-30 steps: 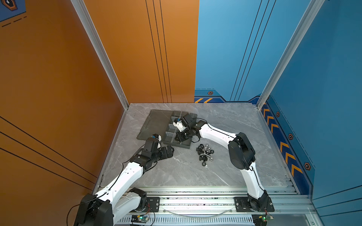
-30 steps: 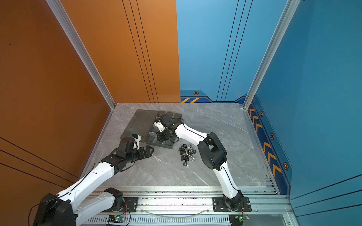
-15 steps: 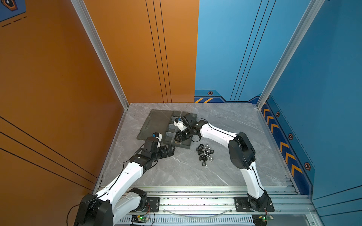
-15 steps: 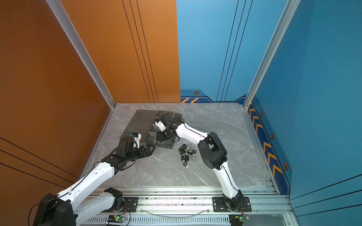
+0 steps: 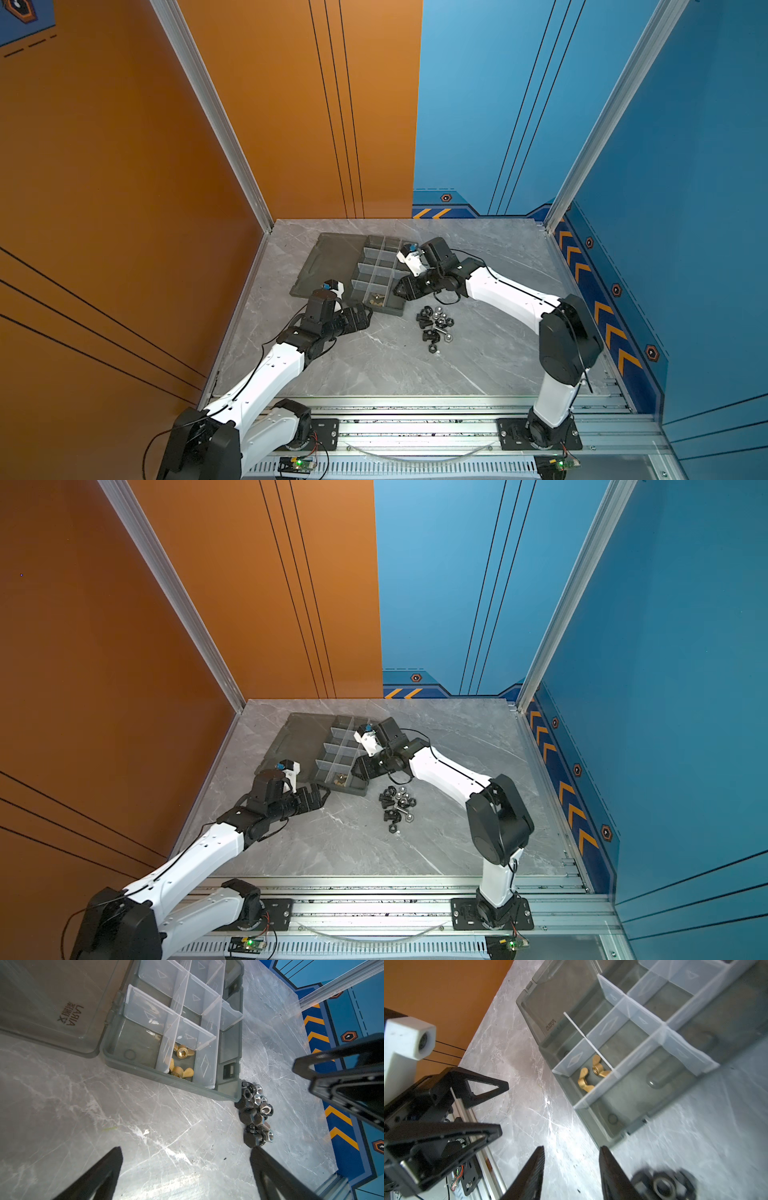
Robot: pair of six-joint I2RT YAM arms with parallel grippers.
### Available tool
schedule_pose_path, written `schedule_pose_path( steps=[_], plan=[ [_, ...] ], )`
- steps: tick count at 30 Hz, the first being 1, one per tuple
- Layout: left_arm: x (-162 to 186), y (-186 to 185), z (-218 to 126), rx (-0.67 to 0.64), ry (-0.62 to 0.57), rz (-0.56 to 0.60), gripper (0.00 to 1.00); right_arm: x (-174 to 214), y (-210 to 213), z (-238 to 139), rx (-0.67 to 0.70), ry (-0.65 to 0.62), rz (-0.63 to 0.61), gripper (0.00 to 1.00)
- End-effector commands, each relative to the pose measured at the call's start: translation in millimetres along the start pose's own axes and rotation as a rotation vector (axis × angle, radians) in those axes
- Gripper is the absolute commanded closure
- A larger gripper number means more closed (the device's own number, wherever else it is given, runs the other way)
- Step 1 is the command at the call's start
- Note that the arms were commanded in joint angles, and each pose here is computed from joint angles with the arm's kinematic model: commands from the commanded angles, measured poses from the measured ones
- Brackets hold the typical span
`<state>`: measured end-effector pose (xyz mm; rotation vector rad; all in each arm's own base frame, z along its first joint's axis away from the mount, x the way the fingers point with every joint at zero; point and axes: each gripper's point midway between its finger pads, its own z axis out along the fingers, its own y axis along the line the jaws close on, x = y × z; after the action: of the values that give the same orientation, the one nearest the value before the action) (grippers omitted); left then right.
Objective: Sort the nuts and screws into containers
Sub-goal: 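Release the wing nut and return the right gripper over the pile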
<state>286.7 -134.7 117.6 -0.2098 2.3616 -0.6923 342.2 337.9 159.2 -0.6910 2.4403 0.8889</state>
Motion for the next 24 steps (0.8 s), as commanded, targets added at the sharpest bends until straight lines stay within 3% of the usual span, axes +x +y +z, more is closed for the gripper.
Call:
schedule_pose_path(
  steps=[1,5,11,24],
  plan=[
    [3,-7,2,0.034,0.017,-0.002,0.02,24,-23,-17,0.098,0.040,0.037,0.53],
    [0,-12,1,0.048,0.013,-0.003,0.02,53,-49,-31,0.210,0.101,0.085,0.53],
    [-3,-22,2,0.068,0.011,-0.005,0.02,86,-70,-39,0.260,0.145,0.158,0.53],
    [3,-37,18,0.057,0.059,0.035,0.02,106,-83,-42,0.316,0.168,0.221,0.52]
  ],
)
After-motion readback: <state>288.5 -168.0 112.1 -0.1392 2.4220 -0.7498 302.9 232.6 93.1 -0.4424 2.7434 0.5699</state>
